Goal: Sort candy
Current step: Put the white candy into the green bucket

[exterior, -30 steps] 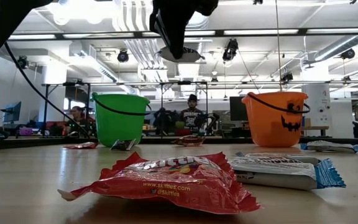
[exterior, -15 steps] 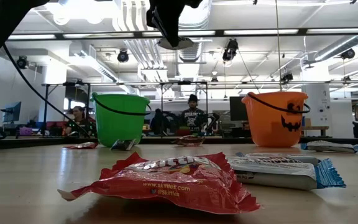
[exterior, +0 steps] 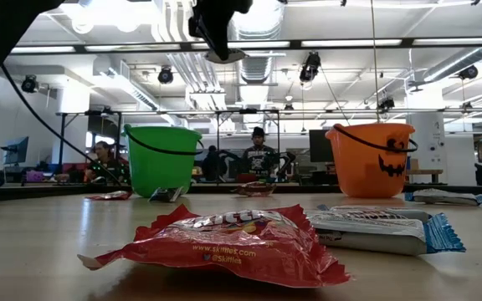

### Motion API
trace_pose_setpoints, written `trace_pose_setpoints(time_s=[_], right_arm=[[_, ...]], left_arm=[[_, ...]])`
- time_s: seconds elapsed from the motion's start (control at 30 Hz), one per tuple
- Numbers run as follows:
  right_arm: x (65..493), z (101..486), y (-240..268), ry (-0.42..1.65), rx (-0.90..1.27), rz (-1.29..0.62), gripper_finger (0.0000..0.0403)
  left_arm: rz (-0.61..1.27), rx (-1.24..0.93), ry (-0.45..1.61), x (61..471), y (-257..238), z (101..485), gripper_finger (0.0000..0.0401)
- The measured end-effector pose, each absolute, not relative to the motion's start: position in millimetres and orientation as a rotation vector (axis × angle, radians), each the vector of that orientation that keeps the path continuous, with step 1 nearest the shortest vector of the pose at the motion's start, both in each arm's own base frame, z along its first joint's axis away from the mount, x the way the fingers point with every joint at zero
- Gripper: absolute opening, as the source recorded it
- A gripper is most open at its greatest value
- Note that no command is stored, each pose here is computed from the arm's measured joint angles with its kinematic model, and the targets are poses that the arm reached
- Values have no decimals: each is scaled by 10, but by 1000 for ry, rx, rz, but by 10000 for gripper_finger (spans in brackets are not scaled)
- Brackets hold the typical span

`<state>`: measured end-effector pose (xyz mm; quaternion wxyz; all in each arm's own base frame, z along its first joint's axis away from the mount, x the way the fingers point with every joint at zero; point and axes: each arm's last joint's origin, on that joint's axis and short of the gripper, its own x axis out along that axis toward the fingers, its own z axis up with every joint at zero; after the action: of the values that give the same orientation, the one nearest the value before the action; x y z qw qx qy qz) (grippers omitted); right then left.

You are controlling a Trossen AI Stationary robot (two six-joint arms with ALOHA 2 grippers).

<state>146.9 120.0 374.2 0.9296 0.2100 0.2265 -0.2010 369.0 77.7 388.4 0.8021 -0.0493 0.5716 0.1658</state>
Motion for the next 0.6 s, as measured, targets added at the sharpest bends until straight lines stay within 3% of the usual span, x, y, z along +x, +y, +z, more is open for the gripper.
trace_pose_setpoints(time_s=[0.6], right_arm=[[1471,3747,1196,438,466,-433,123]], left_arm=[[571,-251,1147,3167,1581,4132,2]])
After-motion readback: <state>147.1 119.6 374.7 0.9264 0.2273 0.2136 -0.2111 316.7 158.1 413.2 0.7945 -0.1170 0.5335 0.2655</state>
